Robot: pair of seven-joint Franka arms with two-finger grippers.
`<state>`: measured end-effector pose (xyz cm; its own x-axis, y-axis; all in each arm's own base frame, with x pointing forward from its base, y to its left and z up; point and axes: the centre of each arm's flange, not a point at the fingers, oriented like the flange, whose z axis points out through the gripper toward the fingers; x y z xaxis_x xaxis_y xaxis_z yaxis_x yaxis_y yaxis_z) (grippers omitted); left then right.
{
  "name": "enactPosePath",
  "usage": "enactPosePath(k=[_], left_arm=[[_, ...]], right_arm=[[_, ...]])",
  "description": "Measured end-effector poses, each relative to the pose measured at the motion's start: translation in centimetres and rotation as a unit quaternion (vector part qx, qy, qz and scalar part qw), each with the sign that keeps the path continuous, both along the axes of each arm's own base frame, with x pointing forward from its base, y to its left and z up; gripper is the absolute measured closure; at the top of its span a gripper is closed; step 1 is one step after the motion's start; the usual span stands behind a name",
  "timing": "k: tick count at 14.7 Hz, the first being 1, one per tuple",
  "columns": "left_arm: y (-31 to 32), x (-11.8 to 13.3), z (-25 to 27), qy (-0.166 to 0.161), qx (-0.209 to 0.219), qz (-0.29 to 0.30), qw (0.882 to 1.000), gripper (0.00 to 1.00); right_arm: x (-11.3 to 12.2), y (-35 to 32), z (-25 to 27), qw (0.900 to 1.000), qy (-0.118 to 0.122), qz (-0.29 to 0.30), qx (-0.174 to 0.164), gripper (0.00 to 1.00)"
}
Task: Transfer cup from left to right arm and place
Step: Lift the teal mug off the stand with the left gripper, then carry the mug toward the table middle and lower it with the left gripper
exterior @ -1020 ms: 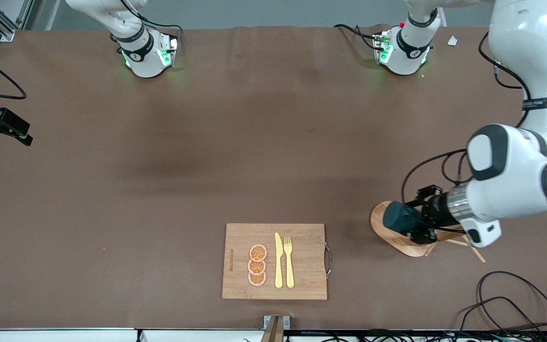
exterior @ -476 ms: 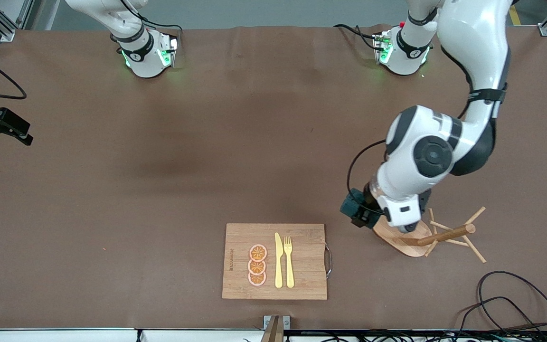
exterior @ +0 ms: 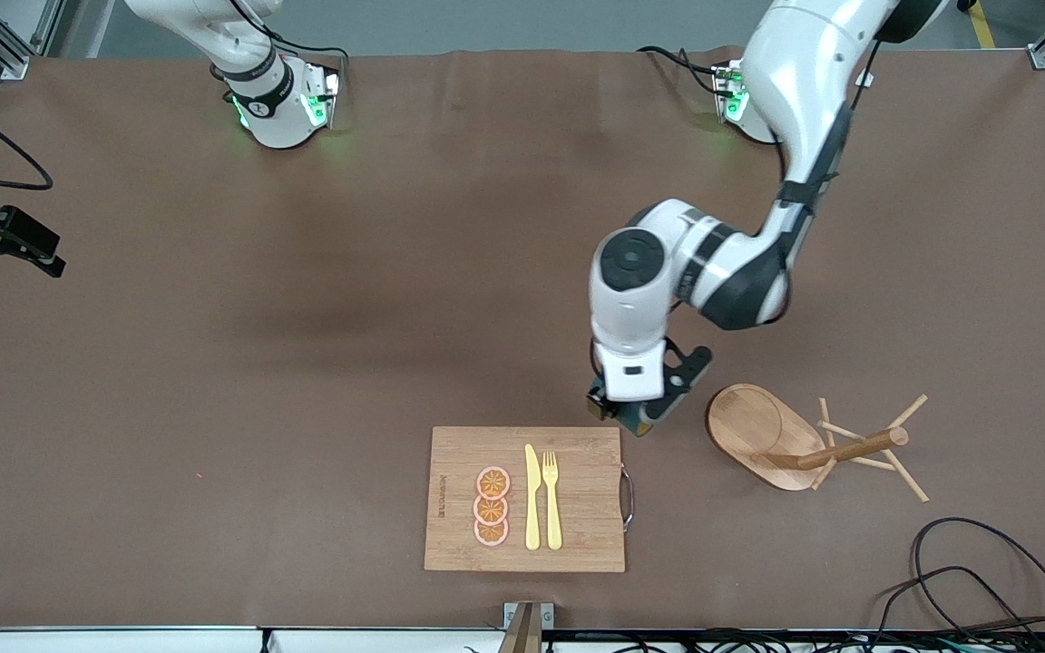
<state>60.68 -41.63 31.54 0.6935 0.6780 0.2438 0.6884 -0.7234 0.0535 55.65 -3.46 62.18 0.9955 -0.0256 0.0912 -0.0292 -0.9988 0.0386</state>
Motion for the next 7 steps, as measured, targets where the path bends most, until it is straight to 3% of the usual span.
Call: enactPosePath(k=[7], left_arm=[[-6.7, -4.7, -6.3, -0.119, 0.104, -0.057, 0.986, 0.15]], right_arm=[[-0.1, 0.5, -0.6, 1.0, 0.016, 0.004, 0.001, 0.0]])
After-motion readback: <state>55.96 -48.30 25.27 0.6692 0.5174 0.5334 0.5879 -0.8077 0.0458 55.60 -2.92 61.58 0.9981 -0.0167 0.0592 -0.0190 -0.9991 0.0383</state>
